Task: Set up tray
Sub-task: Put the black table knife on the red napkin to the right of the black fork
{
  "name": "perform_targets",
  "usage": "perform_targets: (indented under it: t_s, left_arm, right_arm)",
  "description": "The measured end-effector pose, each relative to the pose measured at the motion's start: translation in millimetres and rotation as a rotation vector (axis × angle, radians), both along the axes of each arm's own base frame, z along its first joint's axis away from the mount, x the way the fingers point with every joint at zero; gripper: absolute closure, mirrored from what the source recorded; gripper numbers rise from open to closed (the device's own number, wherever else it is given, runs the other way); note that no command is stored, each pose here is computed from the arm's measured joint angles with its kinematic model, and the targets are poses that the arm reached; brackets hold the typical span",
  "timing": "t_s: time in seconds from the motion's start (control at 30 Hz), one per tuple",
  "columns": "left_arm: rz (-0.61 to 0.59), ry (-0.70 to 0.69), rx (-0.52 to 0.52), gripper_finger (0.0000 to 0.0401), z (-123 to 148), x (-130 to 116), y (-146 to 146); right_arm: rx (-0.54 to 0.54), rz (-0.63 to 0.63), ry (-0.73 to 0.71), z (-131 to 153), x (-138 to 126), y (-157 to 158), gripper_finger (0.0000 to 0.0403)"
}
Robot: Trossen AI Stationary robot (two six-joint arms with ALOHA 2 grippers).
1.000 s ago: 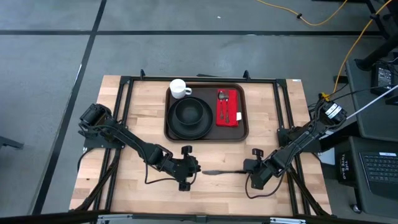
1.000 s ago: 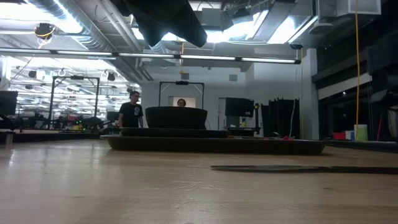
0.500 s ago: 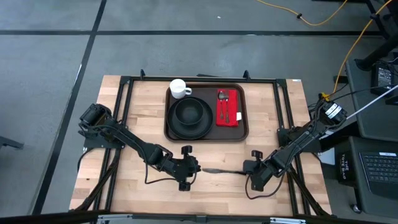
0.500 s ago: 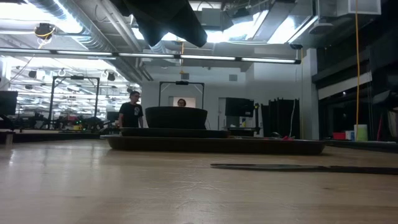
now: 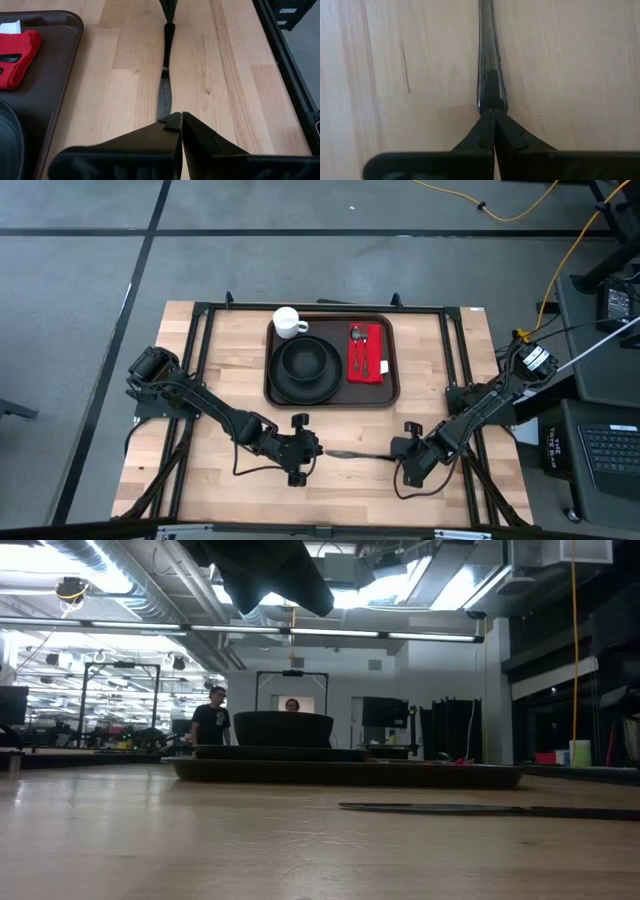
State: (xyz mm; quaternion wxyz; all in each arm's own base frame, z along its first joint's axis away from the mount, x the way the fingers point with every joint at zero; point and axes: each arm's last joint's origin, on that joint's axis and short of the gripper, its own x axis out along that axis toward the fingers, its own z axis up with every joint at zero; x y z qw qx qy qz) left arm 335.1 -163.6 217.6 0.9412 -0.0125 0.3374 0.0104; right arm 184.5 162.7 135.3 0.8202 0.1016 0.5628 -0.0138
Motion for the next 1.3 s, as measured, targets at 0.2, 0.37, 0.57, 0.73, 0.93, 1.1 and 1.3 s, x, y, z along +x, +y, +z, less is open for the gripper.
perform_targets:
  t_s: [0.2, 0.37, 0.57, 0.73, 0.93, 1.1, 1.3]
  left_arm:
    - [0.000, 0.000, 0.000, 0.0397, 0.0, 0.0, 0.0]
    - [0.000, 0.000, -0.001, 0.0397, 0.0, 0.0, 0.0]
    - [0.000, 0.000, -0.001, 0.0397, 0.0, 0.0, 0.0]
    - [0.000, 0.000, -0.001, 0.0397, 0.0, 0.0, 0.0]
    - [-0.001, 0.000, -0.001, 0.0397, 0.0, 0.0, 0.0]
    - [-0.001, 0.001, -0.002, 0.0397, 0.0, 0.0, -0.1]
    - [-0.002, 0.001, -0.003, 0.0397, 0.0, 0.0, -0.1]
  right_arm:
    - [-0.005, -0.002, -0.003, 0.0, 0.1, -0.2, 0.0402]
    - [-0.006, -0.002, -0.004, 0.0, 0.1, -0.2, 0.0402]
    - [-0.006, -0.003, -0.005, 0.0, 0.1, -0.3, 0.0402]
    - [-0.006, -0.003, -0.005, 0.0, 0.1, -0.3, 0.0402]
    - [-0.008, -0.003, -0.004, -0.5, 0.2, -0.1, 0.0402]
    - [-0.029, -0.006, -0.002, -5.3, 2.3, 1.3, 0.0402]
    - [-0.035, -0.006, 0.005, -7.6, 2.5, 1.5, 0.0402]
